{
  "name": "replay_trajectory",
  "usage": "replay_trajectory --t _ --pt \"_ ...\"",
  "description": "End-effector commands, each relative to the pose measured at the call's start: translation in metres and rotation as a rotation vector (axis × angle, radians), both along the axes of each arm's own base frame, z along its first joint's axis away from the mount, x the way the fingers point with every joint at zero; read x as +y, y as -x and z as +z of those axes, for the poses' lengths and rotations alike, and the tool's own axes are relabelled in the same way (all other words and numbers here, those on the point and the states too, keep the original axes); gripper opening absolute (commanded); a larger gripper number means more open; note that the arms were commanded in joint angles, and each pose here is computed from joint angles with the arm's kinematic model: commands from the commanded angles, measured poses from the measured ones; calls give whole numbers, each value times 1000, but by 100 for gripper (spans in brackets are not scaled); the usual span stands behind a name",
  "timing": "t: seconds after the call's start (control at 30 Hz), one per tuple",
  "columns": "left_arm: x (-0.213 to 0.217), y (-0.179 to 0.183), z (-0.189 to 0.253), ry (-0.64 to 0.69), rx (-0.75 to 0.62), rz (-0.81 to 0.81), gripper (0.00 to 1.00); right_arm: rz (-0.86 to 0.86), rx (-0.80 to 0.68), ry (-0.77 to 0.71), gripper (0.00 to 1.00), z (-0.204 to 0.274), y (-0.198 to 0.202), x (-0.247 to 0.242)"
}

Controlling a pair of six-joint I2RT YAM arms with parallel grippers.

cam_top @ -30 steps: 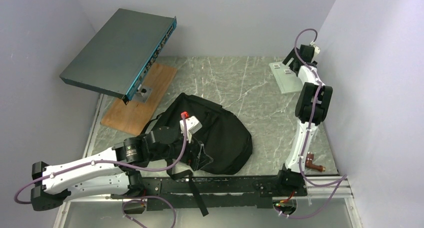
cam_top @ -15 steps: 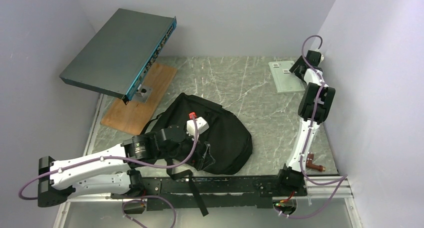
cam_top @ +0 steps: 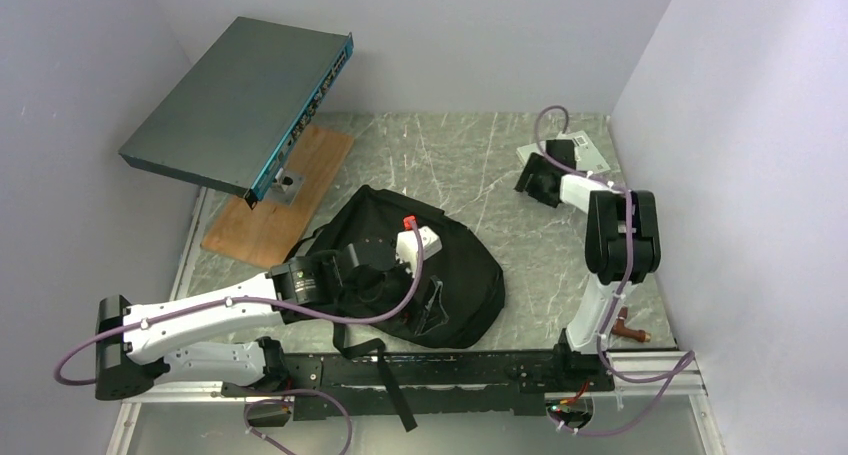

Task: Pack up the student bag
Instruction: Move the book to the center of the board.

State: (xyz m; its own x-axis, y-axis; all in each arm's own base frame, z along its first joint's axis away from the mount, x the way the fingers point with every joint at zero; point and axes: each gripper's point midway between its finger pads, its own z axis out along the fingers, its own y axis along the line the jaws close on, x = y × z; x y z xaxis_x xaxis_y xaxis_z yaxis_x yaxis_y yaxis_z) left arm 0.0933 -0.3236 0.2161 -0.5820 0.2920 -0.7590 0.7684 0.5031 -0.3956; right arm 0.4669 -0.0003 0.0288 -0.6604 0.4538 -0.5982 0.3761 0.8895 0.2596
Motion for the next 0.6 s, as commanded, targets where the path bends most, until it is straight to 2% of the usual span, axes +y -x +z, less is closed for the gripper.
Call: replay_trajectory --t 0.0,0.13,0.27,0.33,0.43,0.57 --pt "-10 6 29 65 -8 -51 99 105 -127 -126 70 39 6 30" --pt "-7 8 30 81 7 -43 99 14 -197 -109 76 69 -9 -20" --pt "-3 9 29 99 16 -27 99 -37 -231 37 90 100 -41 -68" --pt "-2 8 28 100 17 -14 99 -57 -234 104 94 107 -59 -90" --pt "-1 8 29 95 17 -14 99 -94 -203 194 97 105 -89 -123" --pt "1 6 26 69 9 -5 99 -129 -158 204 99 80 -128 -155"
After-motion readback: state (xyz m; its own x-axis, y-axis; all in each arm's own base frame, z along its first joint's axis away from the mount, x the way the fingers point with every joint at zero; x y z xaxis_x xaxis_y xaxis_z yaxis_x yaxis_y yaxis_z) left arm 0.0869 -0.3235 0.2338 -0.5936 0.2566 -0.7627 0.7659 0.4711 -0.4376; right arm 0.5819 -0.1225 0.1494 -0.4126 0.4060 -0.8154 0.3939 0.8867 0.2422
